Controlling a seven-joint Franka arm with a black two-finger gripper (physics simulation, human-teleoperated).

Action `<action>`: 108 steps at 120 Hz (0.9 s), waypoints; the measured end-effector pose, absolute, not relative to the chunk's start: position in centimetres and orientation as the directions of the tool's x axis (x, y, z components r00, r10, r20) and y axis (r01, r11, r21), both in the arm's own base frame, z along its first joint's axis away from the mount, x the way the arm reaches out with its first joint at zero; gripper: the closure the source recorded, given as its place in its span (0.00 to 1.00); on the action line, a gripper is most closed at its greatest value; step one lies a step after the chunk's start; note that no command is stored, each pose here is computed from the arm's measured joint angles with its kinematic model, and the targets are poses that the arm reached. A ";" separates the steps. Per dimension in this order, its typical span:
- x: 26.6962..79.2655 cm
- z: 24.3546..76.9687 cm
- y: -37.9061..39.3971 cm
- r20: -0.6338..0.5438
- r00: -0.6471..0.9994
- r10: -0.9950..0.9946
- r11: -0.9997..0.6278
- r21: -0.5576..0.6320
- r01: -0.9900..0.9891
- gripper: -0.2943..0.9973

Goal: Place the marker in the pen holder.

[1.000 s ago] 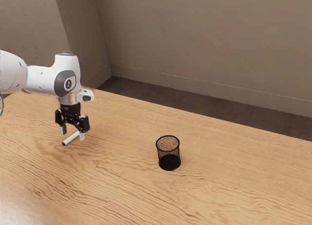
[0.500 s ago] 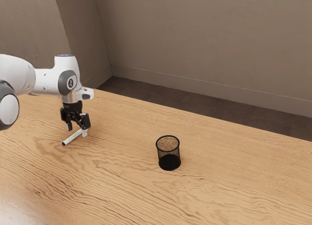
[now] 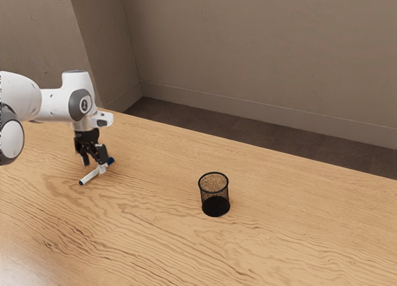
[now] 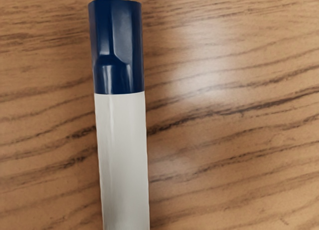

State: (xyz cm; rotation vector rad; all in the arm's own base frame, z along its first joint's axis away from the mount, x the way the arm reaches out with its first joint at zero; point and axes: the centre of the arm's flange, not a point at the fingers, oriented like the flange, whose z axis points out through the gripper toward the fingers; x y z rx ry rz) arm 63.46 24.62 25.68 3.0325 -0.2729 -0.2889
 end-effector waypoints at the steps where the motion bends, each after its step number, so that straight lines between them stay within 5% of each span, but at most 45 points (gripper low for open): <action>1: 63.5 25.6 24.6 -0.179 0.966 -0.186 -0.980 0.099 -0.170 0.23; 72: 65.3 24.6 24.9 -0.155 0.955 -0.253 -0.963 0.138 -0.232 0.24; 108: 65.3 24.7 24.7 -0.146 0.954 -0.263 -0.959 0.149 -0.241 0.51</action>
